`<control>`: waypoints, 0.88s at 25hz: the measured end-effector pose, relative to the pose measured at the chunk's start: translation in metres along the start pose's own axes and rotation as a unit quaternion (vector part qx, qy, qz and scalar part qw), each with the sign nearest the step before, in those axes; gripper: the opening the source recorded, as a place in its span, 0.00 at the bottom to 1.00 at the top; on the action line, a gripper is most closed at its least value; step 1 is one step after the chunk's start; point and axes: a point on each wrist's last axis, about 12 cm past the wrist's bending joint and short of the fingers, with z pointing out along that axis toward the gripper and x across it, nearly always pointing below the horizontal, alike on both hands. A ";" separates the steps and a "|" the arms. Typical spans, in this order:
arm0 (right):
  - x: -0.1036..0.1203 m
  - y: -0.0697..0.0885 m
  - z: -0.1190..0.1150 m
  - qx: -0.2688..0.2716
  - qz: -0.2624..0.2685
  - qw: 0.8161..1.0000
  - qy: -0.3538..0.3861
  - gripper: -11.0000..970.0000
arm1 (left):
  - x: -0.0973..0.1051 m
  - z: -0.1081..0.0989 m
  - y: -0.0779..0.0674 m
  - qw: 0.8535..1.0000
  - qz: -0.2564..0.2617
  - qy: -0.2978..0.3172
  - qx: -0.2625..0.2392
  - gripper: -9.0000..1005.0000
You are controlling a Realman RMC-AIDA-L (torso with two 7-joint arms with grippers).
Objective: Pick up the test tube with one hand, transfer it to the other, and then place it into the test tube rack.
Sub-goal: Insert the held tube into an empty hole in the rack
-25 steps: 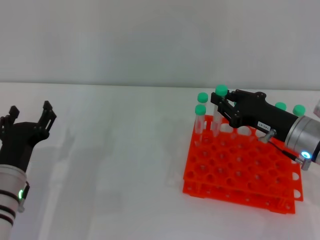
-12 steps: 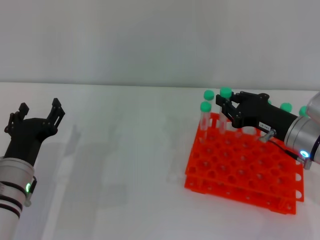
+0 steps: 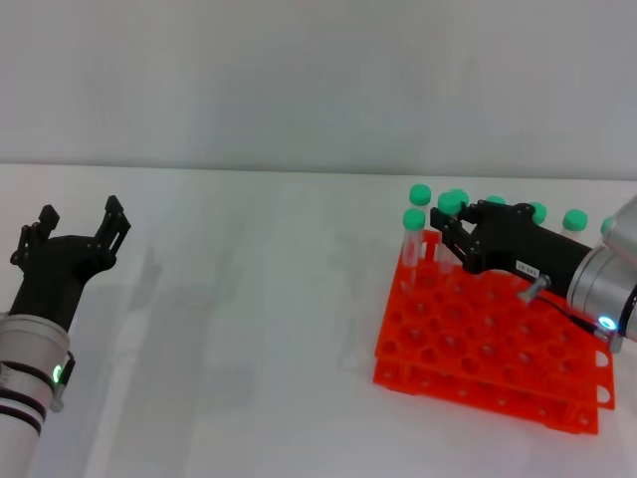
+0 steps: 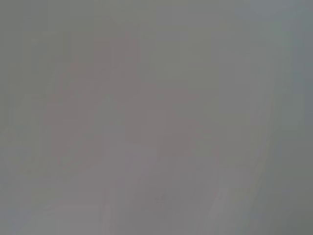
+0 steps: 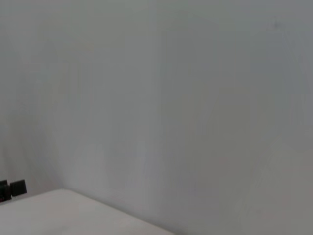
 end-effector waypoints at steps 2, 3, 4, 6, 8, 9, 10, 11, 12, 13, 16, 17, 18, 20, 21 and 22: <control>0.002 0.000 -0.002 0.000 0.002 1.000 0.000 0.22 | 0.000 0.000 0.000 1.000 0.000 0.000 0.001 0.85; 0.003 0.000 -0.003 0.000 0.002 1.000 0.000 0.22 | 0.000 0.000 -0.001 1.000 -0.001 0.000 0.001 0.85; 0.003 0.001 -0.003 0.000 0.002 1.000 0.001 0.22 | 0.000 0.000 -0.001 1.000 -0.002 0.000 0.002 0.85; 0.004 0.001 -0.003 -0.001 0.002 1.000 0.002 0.22 | 0.000 0.000 -0.002 1.000 -0.005 0.001 0.004 0.85; 0.004 0.001 -0.003 -0.001 0.002 1.000 0.002 0.22 | 0.001 0.000 -0.002 1.000 -0.009 0.001 0.006 0.85; 0.004 0.001 -0.003 -0.001 0.001 1.000 0.003 0.22 | 0.001 0.000 -0.002 1.000 -0.011 0.001 0.006 0.85; 0.004 0.001 -0.003 -0.001 0.001 1.000 0.003 0.22 | 0.001 0.000 -0.002 1.000 -0.012 0.001 0.007 0.85; 0.005 0.001 -0.004 -0.002 0.001 1.000 0.004 0.22 | 0.000 0.000 -0.002 1.000 -0.013 0.001 0.007 0.85; 0.005 0.002 -0.004 -0.002 0.000 1.000 0.006 0.22 | 0.000 0.000 -0.003 1.000 -0.013 0.001 0.007 0.85; 0.006 0.002 -0.004 -0.003 0.000 1.000 0.008 0.22 | 0.000 0.000 -0.003 1.000 -0.013 0.001 0.007 0.85; 0.010 0.005 -0.005 -0.007 -0.002 1.000 0.015 0.33 | 0.000 0.000 -0.003 1.000 -0.014 0.001 0.008 0.85; 0.010 0.005 -0.006 -0.008 -0.002 1.000 0.015 0.36 | 0.000 0.000 -0.003 1.000 -0.014 0.001 0.008 0.85; 0.011 0.005 -0.006 -0.008 -0.002 1.000 0.016 0.39 | 0.000 0.000 -0.003 1.000 -0.014 0.001 0.008 0.85; 0.012 0.005 -0.007 -0.007 -0.001 1.000 0.017 0.45 | 0.000 0.000 -0.003 1.000 -0.017 0.001 0.008 0.85; 0.013 0.005 -0.008 -0.006 0.000 1.000 0.017 0.47 | 0.000 0.000 -0.003 1.000 -0.018 0.001 0.008 0.85; 0.013 0.004 -0.009 -0.004 0.002 1.000 0.017 0.49 | 0.000 0.000 -0.003 1.000 -0.018 0.001 0.008 0.85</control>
